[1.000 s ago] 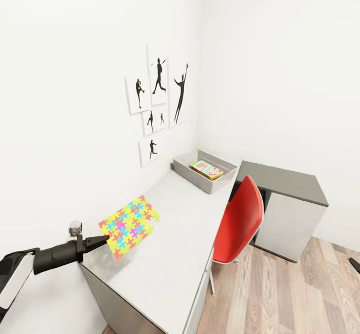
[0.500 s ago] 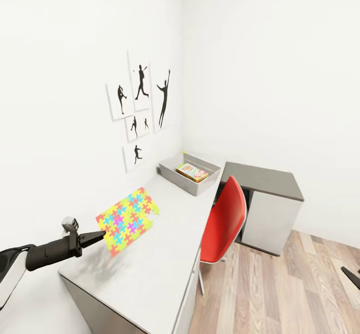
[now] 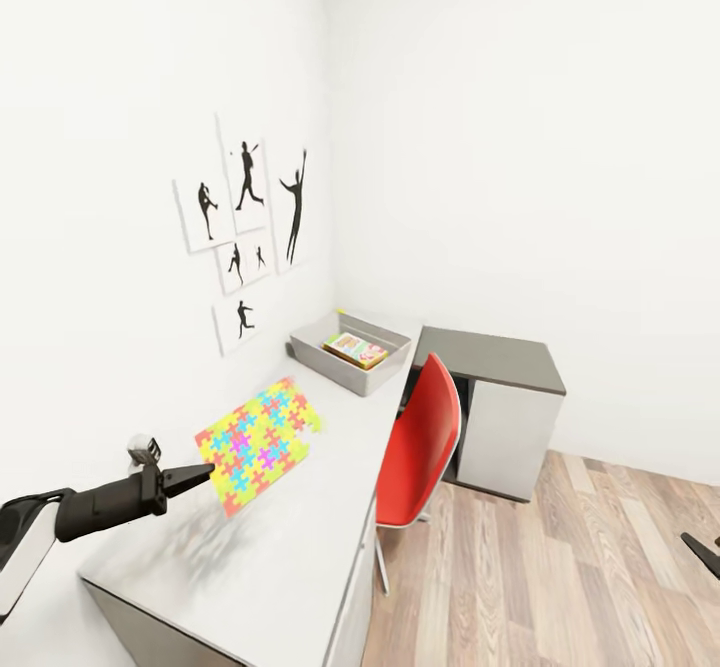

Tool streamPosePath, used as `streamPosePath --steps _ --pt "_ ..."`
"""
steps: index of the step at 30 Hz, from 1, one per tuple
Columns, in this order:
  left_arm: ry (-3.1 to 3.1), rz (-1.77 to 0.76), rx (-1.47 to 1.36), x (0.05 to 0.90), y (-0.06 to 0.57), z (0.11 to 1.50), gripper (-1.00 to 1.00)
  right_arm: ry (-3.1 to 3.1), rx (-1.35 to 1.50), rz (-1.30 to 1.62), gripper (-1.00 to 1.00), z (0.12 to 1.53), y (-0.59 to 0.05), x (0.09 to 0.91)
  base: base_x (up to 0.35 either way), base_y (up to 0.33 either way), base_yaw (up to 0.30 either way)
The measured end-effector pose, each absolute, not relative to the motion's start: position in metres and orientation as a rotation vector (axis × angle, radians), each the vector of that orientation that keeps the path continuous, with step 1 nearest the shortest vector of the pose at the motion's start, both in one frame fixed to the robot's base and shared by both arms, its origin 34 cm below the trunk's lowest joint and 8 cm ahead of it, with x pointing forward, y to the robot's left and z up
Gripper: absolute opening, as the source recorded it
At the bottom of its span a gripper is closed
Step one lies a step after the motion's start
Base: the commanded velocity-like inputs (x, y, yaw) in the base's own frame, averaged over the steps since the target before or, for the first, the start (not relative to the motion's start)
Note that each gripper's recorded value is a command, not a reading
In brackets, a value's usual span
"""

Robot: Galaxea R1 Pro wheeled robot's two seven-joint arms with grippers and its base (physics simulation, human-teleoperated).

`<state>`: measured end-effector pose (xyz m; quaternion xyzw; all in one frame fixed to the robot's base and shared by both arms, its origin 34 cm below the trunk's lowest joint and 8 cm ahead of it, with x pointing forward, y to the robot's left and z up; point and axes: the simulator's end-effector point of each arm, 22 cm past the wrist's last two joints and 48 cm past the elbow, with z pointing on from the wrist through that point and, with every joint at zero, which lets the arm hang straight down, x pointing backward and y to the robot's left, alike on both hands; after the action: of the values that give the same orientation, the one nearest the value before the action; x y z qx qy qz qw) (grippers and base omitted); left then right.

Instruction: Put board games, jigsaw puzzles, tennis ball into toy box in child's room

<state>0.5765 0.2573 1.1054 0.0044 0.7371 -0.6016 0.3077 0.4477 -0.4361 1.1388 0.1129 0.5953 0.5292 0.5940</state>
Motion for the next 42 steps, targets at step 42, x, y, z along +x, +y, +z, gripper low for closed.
streamPosePath --steps 42 --pt "1.925 -1.576 0.02 0.572 0.259 1.115 -1.0 1.51 0.402 1.096 1.0 1.111 -0.456 0.465 0.002 -0.215 -0.079"
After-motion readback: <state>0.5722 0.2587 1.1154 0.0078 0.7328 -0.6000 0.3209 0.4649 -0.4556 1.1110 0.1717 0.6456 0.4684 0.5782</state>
